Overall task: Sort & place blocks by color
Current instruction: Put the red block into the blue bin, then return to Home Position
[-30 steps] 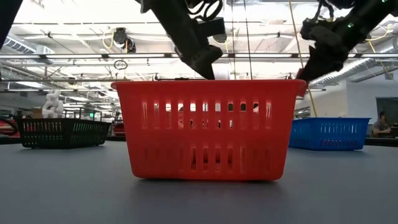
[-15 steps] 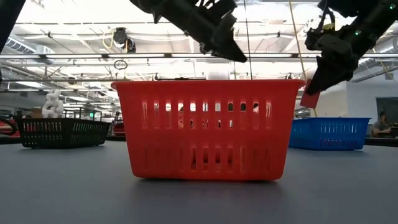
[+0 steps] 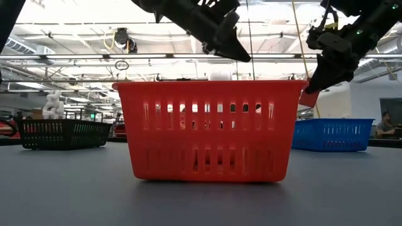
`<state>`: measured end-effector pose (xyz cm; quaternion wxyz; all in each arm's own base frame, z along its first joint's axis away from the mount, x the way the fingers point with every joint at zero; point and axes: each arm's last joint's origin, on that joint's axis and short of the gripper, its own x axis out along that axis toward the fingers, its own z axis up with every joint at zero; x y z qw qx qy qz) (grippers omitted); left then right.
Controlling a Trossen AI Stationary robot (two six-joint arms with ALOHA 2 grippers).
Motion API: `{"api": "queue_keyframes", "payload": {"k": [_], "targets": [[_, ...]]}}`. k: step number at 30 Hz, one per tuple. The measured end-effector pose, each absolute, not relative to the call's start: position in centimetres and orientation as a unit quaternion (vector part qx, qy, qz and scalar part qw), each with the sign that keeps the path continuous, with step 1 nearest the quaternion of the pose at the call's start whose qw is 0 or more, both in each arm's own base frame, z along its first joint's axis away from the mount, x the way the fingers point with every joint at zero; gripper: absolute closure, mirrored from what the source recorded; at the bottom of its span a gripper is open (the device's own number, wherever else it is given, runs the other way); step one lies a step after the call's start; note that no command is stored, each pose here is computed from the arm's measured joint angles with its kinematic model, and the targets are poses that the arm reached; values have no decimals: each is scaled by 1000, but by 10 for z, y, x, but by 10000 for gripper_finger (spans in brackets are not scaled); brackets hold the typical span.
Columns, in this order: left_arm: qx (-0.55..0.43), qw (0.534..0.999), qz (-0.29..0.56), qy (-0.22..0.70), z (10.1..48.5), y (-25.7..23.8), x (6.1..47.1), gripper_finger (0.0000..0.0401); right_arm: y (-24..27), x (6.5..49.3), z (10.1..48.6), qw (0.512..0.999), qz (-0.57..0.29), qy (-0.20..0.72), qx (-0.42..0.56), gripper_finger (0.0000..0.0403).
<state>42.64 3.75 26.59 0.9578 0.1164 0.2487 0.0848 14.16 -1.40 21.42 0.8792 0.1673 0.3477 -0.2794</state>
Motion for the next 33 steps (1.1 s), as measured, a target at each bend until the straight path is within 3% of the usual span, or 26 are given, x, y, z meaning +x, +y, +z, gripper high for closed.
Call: {"api": "queue_keyframes", "payload": {"k": [20, 33], "targets": [[115, 954, 83, 263, 263, 37, 425, 364, -14, 142, 214, 881, -275, 352, 154, 323], [115, 954, 83, 263, 263, 37, 425, 364, -14, 142, 214, 883, -273, 351, 153, 191]]}}
